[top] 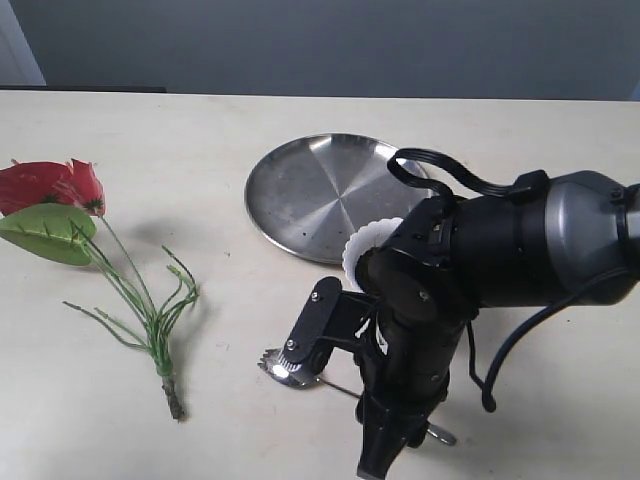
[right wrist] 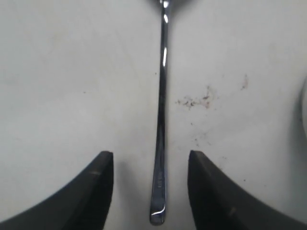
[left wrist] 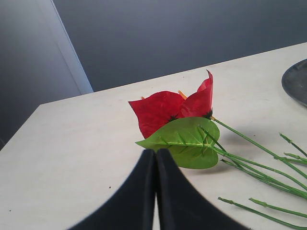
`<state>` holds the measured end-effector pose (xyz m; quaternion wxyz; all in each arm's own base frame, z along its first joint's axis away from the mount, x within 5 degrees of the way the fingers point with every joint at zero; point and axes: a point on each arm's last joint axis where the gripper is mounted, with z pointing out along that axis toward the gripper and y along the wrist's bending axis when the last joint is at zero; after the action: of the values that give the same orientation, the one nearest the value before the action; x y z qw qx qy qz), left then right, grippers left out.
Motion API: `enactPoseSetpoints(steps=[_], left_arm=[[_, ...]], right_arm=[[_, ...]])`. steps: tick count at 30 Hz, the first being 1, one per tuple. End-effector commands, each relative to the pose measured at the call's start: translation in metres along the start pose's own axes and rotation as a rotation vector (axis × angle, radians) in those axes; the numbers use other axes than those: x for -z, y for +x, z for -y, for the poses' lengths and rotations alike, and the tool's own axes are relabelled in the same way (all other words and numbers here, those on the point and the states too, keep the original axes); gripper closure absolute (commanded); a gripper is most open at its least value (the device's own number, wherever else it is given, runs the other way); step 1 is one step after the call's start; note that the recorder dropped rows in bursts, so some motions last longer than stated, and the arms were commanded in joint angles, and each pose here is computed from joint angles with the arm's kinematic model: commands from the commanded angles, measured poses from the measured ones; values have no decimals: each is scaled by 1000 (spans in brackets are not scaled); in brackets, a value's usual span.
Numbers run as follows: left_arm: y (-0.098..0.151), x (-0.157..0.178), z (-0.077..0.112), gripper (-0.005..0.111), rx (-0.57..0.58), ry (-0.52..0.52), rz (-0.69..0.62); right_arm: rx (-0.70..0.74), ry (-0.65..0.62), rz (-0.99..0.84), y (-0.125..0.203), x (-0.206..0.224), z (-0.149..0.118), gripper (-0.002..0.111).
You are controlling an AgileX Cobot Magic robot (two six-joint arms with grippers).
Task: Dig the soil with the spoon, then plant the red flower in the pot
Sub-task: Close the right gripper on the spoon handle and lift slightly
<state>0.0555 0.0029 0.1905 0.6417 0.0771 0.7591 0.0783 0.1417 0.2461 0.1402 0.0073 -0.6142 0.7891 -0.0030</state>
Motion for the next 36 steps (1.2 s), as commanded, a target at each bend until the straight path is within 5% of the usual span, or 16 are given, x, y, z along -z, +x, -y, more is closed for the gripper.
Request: enactPoseSetpoints(steps=[1, 17, 19, 23, 34, 36], left_arm=[[-1, 0, 0, 106, 6, 0, 14], [-1, 0, 0, 106, 6, 0, 14], [-1, 0, 0, 106, 6, 0, 14], [-1, 0, 0, 106, 6, 0, 14], [-1, 0, 0, 106, 6, 0, 14], [-1, 0, 0, 106, 6, 0, 14]], right_arm=[[-1, 4, 22, -1, 0, 2, 61], [5, -15, -49, -4, -33, 2, 68], [19, -19, -63, -4, -35, 2, 75], [20, -34, -75, -2, -35, 1, 109], [-12, -72, -162, 5, -33, -3, 109], [-20, -75, -147, 4, -33, -4, 99]])
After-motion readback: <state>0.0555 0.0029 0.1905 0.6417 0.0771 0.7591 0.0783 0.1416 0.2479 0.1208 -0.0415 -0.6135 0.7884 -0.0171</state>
